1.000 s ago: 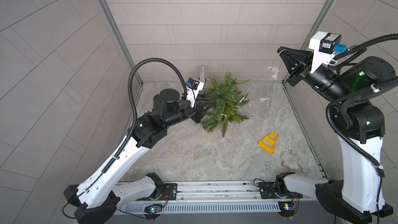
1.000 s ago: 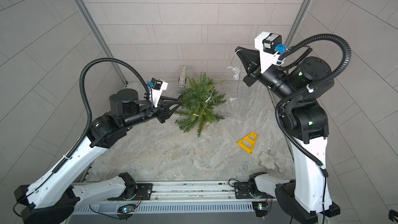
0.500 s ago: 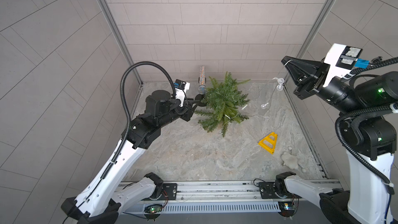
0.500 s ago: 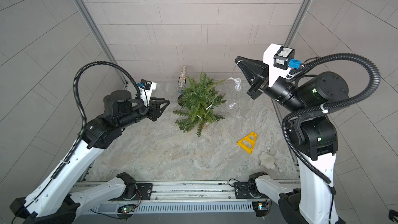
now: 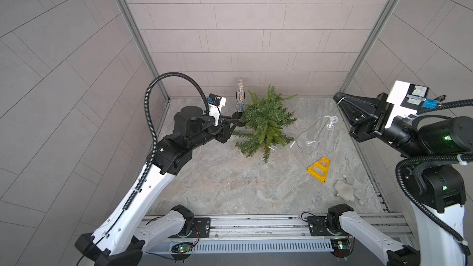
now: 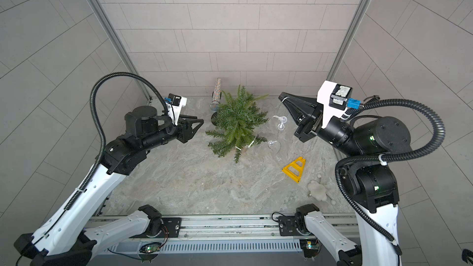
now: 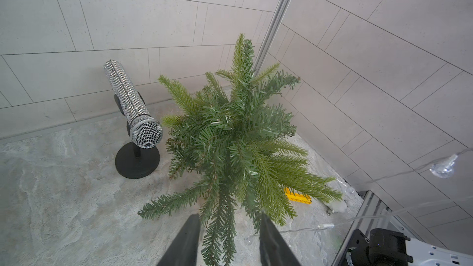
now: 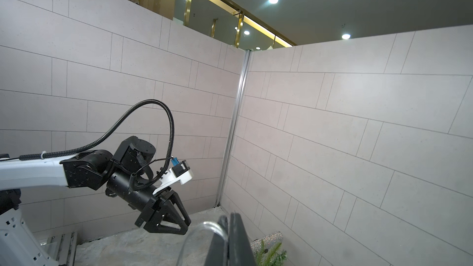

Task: Remove string lights from the small christmas tree
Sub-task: Remove the light string from the Christmas tree.

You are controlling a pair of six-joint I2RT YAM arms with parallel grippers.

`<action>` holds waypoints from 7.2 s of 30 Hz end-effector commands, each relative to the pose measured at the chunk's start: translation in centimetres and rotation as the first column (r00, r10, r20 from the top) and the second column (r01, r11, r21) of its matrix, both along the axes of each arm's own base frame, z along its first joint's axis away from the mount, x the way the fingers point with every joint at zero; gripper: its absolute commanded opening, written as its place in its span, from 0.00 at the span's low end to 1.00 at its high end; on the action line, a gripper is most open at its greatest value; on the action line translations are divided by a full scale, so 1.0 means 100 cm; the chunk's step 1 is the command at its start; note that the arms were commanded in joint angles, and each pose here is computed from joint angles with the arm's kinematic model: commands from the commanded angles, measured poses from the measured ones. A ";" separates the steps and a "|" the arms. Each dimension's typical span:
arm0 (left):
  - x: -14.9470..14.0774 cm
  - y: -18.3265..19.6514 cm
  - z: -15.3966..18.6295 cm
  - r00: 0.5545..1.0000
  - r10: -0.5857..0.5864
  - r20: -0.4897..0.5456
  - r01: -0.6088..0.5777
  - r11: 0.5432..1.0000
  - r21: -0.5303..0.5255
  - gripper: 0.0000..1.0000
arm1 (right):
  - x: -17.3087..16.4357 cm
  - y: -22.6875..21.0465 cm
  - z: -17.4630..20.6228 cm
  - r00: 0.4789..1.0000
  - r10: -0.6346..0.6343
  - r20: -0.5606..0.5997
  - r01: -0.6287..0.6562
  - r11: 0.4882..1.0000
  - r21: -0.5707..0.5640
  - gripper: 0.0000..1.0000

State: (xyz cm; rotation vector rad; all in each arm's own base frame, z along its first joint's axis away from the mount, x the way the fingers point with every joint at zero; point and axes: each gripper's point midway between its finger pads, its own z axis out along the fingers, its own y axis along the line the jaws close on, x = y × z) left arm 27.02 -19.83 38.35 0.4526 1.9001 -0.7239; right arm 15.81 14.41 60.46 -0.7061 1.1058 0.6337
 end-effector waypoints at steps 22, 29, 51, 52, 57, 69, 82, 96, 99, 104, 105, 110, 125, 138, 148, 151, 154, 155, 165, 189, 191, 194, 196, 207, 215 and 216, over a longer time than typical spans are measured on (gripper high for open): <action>0.004 0.007 -0.010 1.000 -0.012 -0.016 0.012 1.000 -0.029 0.47 | -0.023 0.013 0.029 0.980 0.195 -0.031 -0.192 0.978 0.082 0.00; -0.060 -0.040 0.014 0.895 -0.441 0.068 0.445 0.890 -0.093 0.57 | 0.011 0.026 0.014 0.961 0.260 -0.100 -0.253 0.965 0.073 0.00; -0.061 -0.148 0.007 0.771 -0.621 0.143 0.617 0.783 0.079 0.71 | 0.010 0.026 0.016 0.959 0.266 -0.095 -0.259 0.962 0.083 0.00; -0.055 -0.151 0.005 0.779 -0.612 0.137 0.606 0.791 0.085 0.69 | 0.010 0.026 0.016 0.959 0.266 -0.095 -0.259 0.962 0.084 0.00; -0.058 -0.169 0.004 0.743 -0.658 0.127 0.653 0.753 0.081 0.59 | 0.009 0.026 0.015 0.960 0.264 -0.094 -0.257 0.963 0.082 0.00; -0.071 -0.176 -0.005 0.712 -0.691 0.128 0.681 0.723 0.112 0.34 | 0.013 0.025 0.011 0.962 0.256 -0.096 -0.249 0.965 0.083 0.00; -0.084 -0.138 0.030 0.809 -0.581 0.088 0.572 0.813 0.105 0.00 | 0.021 0.026 0.003 0.961 0.249 -0.122 -0.240 0.967 0.088 0.00; -0.146 -0.100 0.058 0.777 -0.629 0.021 0.629 0.777 -0.013 0.00 | 0.028 0.026 -0.004 0.962 0.237 -0.134 -0.227 0.970 0.084 0.00; -0.156 -0.116 0.043 0.722 -0.691 0.002 0.691 0.722 -0.047 0.00 | 0.029 0.026 -0.008 0.964 0.226 -0.141 -0.217 0.973 0.079 0.00; -0.174 -0.163 0.000 0.619 -0.785 0.002 0.785 0.619 0.017 0.07 | 0.032 0.021 -0.026 0.969 0.178 -0.170 -0.169 0.983 0.065 0.00; -0.174 -0.170 -0.010 0.622 -0.783 0.011 0.782 0.622 0.046 0.11 | 0.031 0.020 -0.031 0.970 0.169 -0.174 -0.161 0.985 0.059 0.00; -0.142 -0.179 -0.037 0.726 -0.679 0.107 0.672 0.734 0.095 0.36 | 0.027 0.020 -0.077 0.975 0.128 -0.183 -0.135 0.990 -0.029 0.00; -0.108 -0.113 -0.020 0.865 -0.487 0.120 0.493 0.870 -0.027 0.64 | 0.046 0.030 -0.167 0.972 0.132 -0.193 -0.181 0.947 -0.265 0.00; -0.099 -0.174 0.012 0.766 -0.627 0.142 0.639 0.767 -0.058 0.74 | 0.040 0.038 -0.187 0.954 0.199 -0.223 -0.254 0.933 -0.257 0.00; -0.091 -0.208 0.008 0.721 -0.686 0.095 0.692 0.721 -0.049 0.60 | 0.044 0.040 -0.183 0.956 0.184 -0.227 -0.242 0.934 -0.263 0.00; -0.088 -0.209 0.006 0.727 -0.681 0.088 0.686 0.727 -0.037 0.44 | 0.045 0.040 -0.185 0.956 0.172 -0.237 -0.235 0.932 -0.274 0.00; -0.087 -0.209 0.009 0.730 -0.676 0.100 0.681 0.731 -0.036 0.23 | 0.046 0.039 -0.187 0.956 0.163 -0.244 -0.231 0.931 -0.283 0.00; -0.087 -0.208 0.010 0.731 -0.674 0.103 0.680 0.732 -0.035 0.15 | 0.046 0.039 -0.188 0.955 0.162 -0.247 -0.231 0.931 -0.282 0.00; -0.067 -0.194 0.023 0.823 -0.553 0.135 0.560 0.828 -0.021 0.00 | 0.071 0.008 -0.220 0.883 -0.136 -0.449 0.000 0.957 -0.291 0.49; -0.102 -0.166 0.088 0.788 -0.581 0.206 0.604 0.793 -0.075 0.00 | 0.069 -0.074 -0.355 0.313 -0.521 -0.794 0.360 0.839 -0.409 0.78; -0.100 -0.166 0.084 0.792 -0.579 0.196 0.599 0.799 -0.060 0.00 | 0.087 -0.067 -0.368 0.361 -0.502 -0.786 0.344 0.855 -0.388 0.74; -0.101 -0.167 0.077 0.789 -0.590 0.170 0.605 0.794 -0.054 0.00 | 0.113 -0.057 -0.378 0.435 -0.446 -0.782 0.344 0.885 -0.314 0.70; -0.102 -0.166 0.076 0.790 -0.591 0.164 0.606 0.794 -0.058 0.00 | 0.128 -0.052 -0.378 0.461 -0.404 -0.790 0.360 0.899 -0.250 0.67; -0.103 -0.161 0.070 0.798 -0.584 0.148 0.596 0.802 -0.048 0.00 | 0.142 -0.026 -0.424 0.479 -0.289 -0.829 0.247 0.950 -0.189 0.57; -0.104 -0.159 0.068 0.803 -0.581 0.133 0.591 0.805 -0.048 0.00 | 0.156 -0.016 -0.438 0.513 -0.246 -0.823 0.228 0.963 -0.146 0.52; -0.104 -0.158 0.067 0.805 -0.579 0.128 0.588 0.808 -0.045 0.00 | 0.156 -0.014 -0.439 0.515 -0.245 -0.822 0.221 0.964 -0.148 0.51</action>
